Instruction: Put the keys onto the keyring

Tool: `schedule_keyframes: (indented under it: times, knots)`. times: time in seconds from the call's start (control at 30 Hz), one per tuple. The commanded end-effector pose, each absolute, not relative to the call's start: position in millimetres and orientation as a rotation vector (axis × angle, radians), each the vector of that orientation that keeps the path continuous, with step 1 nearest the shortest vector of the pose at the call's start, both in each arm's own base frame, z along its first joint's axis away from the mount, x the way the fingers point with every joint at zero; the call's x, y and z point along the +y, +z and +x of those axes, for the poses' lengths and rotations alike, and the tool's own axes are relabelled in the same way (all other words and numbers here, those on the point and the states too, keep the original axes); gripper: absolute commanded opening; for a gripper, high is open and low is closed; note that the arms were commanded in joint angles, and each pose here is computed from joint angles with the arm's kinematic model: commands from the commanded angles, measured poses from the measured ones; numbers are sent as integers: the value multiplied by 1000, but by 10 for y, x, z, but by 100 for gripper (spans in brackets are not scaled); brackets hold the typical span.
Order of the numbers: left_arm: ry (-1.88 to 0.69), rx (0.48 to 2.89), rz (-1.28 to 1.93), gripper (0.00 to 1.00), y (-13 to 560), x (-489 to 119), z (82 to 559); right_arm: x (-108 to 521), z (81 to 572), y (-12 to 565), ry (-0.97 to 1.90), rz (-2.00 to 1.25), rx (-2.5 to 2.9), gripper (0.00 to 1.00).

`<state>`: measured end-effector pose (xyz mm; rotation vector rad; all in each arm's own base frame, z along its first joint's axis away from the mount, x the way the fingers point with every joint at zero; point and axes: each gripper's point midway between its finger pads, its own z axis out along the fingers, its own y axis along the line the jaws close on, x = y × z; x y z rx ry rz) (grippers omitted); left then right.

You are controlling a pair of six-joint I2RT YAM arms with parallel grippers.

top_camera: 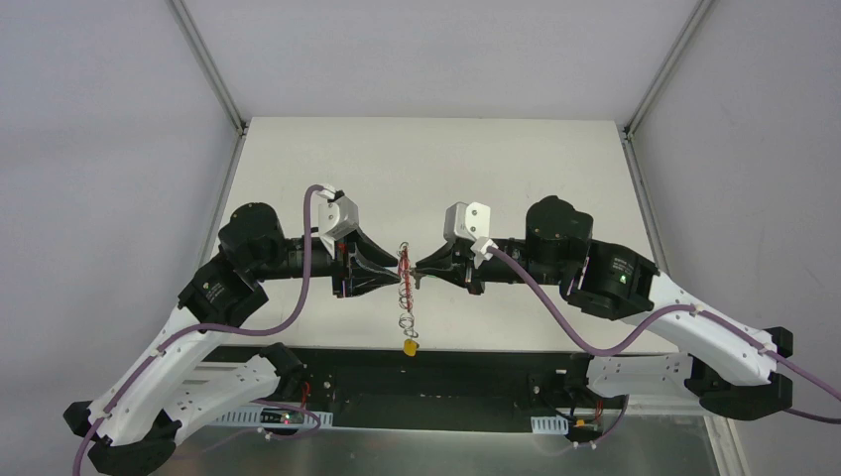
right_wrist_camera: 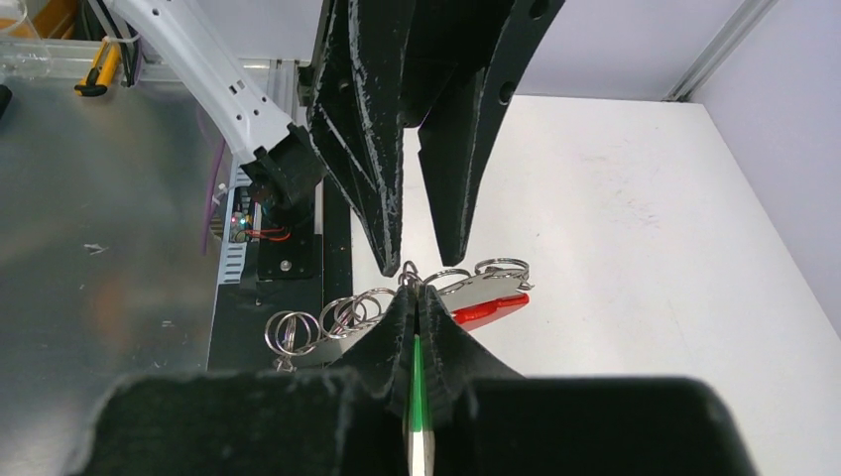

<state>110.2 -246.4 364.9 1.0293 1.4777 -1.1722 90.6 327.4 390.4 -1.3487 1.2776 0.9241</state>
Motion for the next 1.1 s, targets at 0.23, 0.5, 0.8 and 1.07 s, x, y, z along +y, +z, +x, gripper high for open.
schedule_keyframes:
  times: [0.23,0.5,0.8,1.07]
  knots:
    - [-1214,1341,974,35,3875,-2480,1057,3361,944,4398,941,-1222,1232,0]
    - [-1193,1300,969,35,3909,-2486,1095,3365,901,4436,944,-1218,1238,0]
    - [-1208,1244,1005,5,3966,-2518,1053,3366,868,4428,947,-1221,1239,0]
    - [-1250,1230,1056,0,3917,-2529,951,3336,923,4477,928,-1174,1246,0]
